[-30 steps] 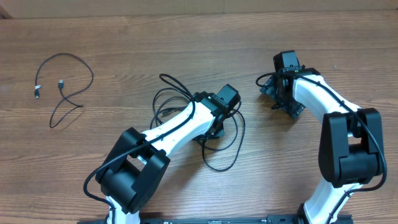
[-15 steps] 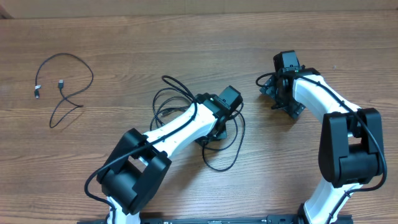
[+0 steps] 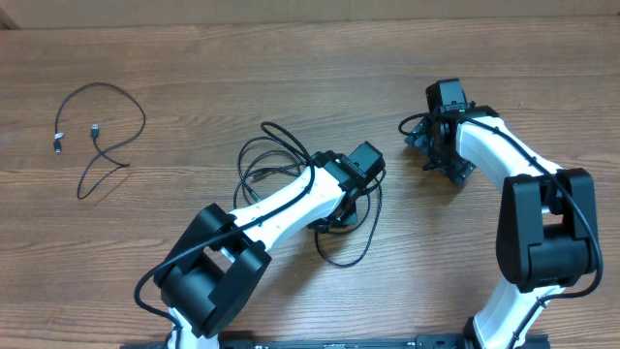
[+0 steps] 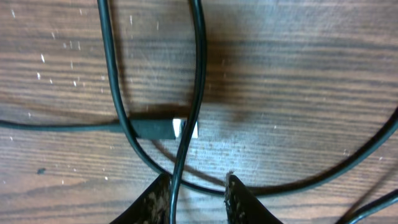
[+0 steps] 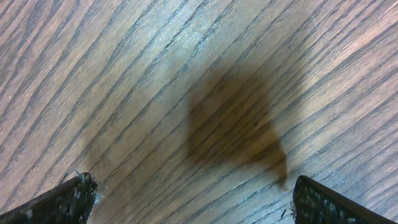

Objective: Untangle cables

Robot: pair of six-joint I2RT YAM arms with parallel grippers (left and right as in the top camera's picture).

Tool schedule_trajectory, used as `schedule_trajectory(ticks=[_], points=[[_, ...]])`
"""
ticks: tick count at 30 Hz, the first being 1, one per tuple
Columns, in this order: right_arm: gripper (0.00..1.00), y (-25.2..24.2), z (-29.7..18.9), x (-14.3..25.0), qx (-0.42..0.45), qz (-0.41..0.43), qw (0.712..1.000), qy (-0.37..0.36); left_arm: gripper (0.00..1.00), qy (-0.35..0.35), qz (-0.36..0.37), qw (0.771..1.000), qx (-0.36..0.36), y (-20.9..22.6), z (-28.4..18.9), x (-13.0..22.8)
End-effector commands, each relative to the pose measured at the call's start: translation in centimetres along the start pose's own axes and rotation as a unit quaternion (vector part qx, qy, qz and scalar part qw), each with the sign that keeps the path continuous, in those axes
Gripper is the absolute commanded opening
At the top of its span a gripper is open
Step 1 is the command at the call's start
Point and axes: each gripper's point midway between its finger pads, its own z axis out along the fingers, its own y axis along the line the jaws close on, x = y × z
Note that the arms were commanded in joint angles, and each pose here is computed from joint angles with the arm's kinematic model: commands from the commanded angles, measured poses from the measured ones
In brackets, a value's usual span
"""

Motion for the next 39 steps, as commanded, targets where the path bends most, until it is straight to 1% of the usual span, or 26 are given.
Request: schedule_trajectory(ticks=[1, 8, 14, 30, 39], points=[[1.00, -0.1, -0.3, -0.2, -0.001, 0.003, 1.000, -0.006, 0.31, 0.015, -0.008, 1.000, 0.009, -0.8, -0.2, 1.3], [1.00, -0.1, -0.3, -0.2, -0.001, 0.003, 1.000, -0.006, 0.30, 0.017, 0.006, 1.000, 0.013, -1.8, -0.4, 2.5], [1.00, -0.1, -0.3, -0.2, -0.001, 0.003, 1.000, -0.006, 0.32, 0.012, 0.012, 1.000, 0.018, -2.4, -0.4, 2.7], [1.00, -0.1, -0.3, -0.2, -0.001, 0.003, 1.000, -0.006, 0.37, -0.037, 0.012, 0.999, -0.021, -1.1, -0.5, 1.0], [1.00, -0.1, -0.3, -0.2, -0.001, 0.003, 1.000, -0.006, 0.40, -0.041, 0.012, 0.999, -0.023, -1.0, -0.5, 0.9]])
